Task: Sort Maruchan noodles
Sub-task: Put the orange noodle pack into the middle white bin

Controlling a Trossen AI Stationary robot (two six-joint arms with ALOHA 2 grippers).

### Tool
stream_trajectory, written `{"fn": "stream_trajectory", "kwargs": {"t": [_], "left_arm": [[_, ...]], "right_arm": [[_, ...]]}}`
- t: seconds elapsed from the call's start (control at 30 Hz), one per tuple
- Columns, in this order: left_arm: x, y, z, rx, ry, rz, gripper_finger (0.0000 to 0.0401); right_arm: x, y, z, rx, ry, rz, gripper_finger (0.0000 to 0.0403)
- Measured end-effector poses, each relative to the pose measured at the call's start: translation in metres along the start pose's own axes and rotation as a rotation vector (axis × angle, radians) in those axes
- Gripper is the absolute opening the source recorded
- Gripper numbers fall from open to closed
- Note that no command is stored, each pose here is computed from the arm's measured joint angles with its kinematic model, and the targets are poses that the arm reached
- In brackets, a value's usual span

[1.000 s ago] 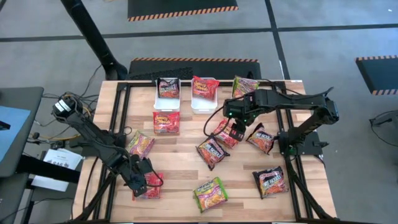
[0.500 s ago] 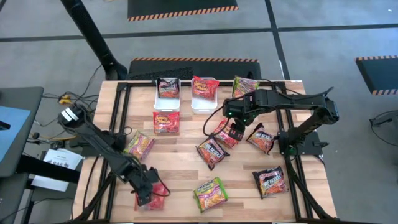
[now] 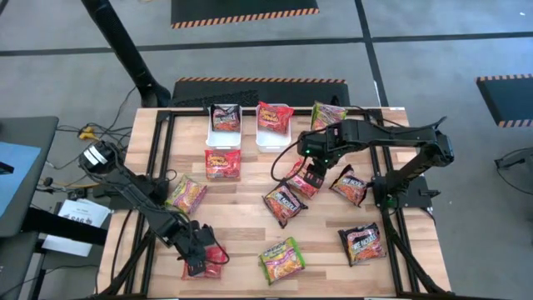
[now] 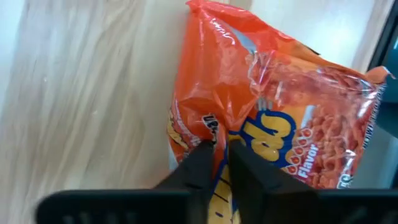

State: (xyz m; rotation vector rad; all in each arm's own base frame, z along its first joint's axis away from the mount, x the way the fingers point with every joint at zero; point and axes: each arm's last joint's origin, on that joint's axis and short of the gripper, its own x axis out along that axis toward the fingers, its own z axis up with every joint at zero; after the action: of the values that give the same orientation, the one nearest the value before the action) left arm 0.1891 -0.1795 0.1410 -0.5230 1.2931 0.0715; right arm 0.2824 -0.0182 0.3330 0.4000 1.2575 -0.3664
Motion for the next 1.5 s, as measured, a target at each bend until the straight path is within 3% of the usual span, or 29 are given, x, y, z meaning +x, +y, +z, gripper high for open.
{"fn": "stream_trajectory", "kwargs": {"t": [0.37, 1.03, 1.5], "left_arm": [[-0.007, 0.003, 0.015, 0.040, -0.018, -0.056, 0.0000], [-0.077, 0.033, 0.063, 0.124, -0.328, -0.136, 0.0001], [-0.095, 0.058, 0.089, 0.146, -0.441, -0.089, 0.0000]], "right_arm": [[0.000, 0.000, 0.001, 0.003, -0.014, -0.019, 0.0210], [0.000, 0.002, 0.005, 0.002, -0.061, 0.005, 0.0210], [0.000, 0.003, 0.006, -0.054, -0.056, 0.046, 0.0210]]}}
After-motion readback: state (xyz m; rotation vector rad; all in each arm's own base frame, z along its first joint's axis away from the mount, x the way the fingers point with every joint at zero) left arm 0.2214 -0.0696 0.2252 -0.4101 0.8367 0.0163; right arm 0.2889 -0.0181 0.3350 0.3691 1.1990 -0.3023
